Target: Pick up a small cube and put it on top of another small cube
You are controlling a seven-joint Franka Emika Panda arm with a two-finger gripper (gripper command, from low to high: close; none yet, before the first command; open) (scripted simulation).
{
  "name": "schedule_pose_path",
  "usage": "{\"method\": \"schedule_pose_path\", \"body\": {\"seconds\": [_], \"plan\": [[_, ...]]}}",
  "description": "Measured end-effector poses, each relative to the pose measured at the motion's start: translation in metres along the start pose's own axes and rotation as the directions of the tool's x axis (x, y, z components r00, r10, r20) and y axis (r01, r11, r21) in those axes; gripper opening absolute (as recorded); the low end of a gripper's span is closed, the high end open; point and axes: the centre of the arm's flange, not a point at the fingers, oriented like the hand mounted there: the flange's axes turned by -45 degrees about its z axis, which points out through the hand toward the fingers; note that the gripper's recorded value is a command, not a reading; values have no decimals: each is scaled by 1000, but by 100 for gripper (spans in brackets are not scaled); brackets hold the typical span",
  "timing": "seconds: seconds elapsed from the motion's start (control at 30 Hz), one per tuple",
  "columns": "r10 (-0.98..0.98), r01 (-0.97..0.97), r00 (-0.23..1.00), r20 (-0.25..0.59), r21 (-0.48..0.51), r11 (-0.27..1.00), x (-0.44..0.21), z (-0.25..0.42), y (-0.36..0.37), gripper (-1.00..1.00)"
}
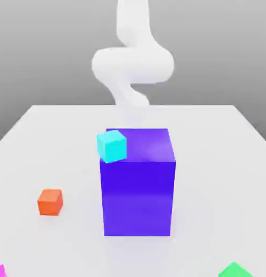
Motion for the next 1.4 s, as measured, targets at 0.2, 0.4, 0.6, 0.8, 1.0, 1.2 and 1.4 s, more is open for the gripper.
{"method": "schedule_pose_path", "body": {"seconds": [0.2, 0.4, 0.6, 0.8, 1.0, 1.2, 1.4], "plan": [[164, -155, 979, 125, -80, 985, 11, 96, 36, 0], [330, -295, 917, 225, -176, 939, 2, 190, 83, 0], [499, -422, 814, 296, -289, 859, -30, 281, 139, 0], [648, -517, 681, 341, -402, 756, -83, 365, 193, 0], [776, -581, 520, 357, -518, 628, -158, 440, 243, 0], [832, -601, 428, 352, -577, 553, -235, 508, 269, 0], [833, -602, 428, 351, -577, 553, -243, 517, 270, -100]]}}
